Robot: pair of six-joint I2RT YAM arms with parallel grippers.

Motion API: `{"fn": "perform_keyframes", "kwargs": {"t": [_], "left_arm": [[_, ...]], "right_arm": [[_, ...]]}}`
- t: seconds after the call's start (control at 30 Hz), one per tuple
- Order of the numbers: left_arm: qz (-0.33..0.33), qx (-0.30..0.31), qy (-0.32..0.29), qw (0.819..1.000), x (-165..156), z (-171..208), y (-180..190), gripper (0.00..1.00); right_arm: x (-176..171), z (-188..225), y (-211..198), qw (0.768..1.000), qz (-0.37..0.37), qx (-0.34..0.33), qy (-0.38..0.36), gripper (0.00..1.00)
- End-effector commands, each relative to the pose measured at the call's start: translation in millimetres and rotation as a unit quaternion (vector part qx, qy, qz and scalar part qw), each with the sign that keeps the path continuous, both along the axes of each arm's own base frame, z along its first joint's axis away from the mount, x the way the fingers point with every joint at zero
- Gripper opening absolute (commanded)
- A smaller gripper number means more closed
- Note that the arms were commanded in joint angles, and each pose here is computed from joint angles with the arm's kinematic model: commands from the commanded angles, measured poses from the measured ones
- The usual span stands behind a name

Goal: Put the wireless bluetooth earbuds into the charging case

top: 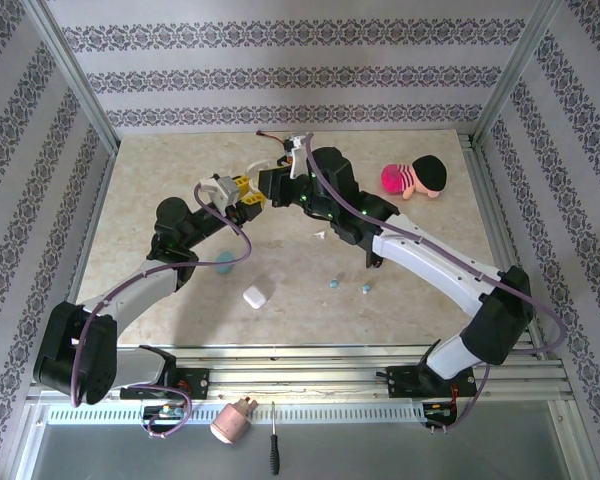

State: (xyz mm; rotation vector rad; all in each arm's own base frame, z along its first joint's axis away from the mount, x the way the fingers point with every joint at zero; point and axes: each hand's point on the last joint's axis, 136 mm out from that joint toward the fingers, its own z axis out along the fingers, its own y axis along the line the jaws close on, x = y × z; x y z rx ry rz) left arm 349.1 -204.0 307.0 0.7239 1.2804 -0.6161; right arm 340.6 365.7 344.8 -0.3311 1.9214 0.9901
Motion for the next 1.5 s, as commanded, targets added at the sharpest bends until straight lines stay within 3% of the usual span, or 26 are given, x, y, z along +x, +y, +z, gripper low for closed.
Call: {"fn": "perform_keyframes", "kwargs": {"t": [0.0,0.73,1.47], "left_arm": [[0.0,0.006,-0.017,1.0,0,3,-4,0.19],[0.014,-0.013,-0.008,1.0,12,7,-2,0.19],[-0.005,-0.02,-0.014,1.0,5,14,-6,0.19]], "right_arm": [[6,8,3,1.0,0.003,0.01,-0.002,0.19],[1,-14,1,1.0,0.009,-0.012,0.017,0.19],[12,-31,0,0.999,0.0,-0.026,0.026,0.19]]}}
